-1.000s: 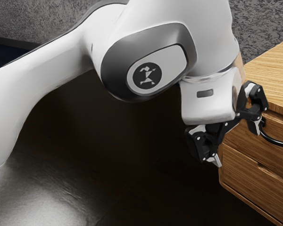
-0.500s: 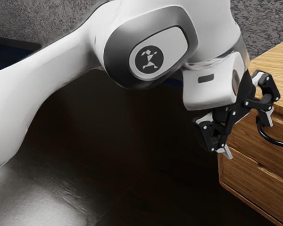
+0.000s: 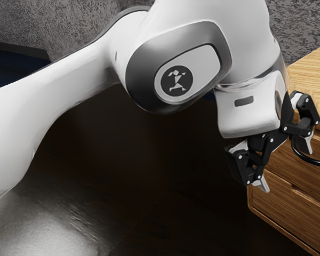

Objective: Pull the drawer handle with one arm to open the drawer

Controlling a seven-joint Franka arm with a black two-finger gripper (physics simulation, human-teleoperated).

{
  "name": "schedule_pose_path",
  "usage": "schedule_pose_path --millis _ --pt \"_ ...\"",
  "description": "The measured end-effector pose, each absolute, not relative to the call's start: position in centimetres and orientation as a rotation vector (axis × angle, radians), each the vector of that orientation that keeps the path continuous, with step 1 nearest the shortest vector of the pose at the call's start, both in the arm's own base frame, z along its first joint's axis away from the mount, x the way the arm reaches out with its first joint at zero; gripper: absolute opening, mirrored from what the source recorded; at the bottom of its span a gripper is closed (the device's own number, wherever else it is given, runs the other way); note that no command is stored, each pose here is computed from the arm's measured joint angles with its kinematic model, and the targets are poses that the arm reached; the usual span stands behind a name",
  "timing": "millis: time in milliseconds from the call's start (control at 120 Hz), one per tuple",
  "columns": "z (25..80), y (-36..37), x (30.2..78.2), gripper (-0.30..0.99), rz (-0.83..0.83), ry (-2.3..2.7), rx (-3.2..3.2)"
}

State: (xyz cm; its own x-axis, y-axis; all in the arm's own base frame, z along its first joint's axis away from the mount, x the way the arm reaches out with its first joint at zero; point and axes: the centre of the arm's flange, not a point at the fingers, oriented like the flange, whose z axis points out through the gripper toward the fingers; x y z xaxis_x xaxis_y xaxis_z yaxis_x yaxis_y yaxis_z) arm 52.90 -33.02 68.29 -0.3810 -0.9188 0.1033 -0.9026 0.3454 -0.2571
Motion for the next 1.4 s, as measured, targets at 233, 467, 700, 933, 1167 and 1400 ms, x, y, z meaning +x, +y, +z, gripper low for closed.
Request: schedule_pose_path --millis 233,467,700,933,1167,1400 --pt "68.2 -32.9 52.9 0.69 -0.428 2.496 -1.767" --pt "68.2 -32.9 53.0 0.69 -0.429 2.468 -1.802" --pt "69.1 -33.2 52.2 0.69 -0.453 2.451 -1.814" --pt "69.1 -34.7 51.6 0.69 -0.476 2.457 -1.805" --pt "68.1 -35.5 52.0 0.69 -0.537 2.431 -1.801" --pt "66.7 -36.2 52.2 0.7 -0.558 2.424 -1.803"
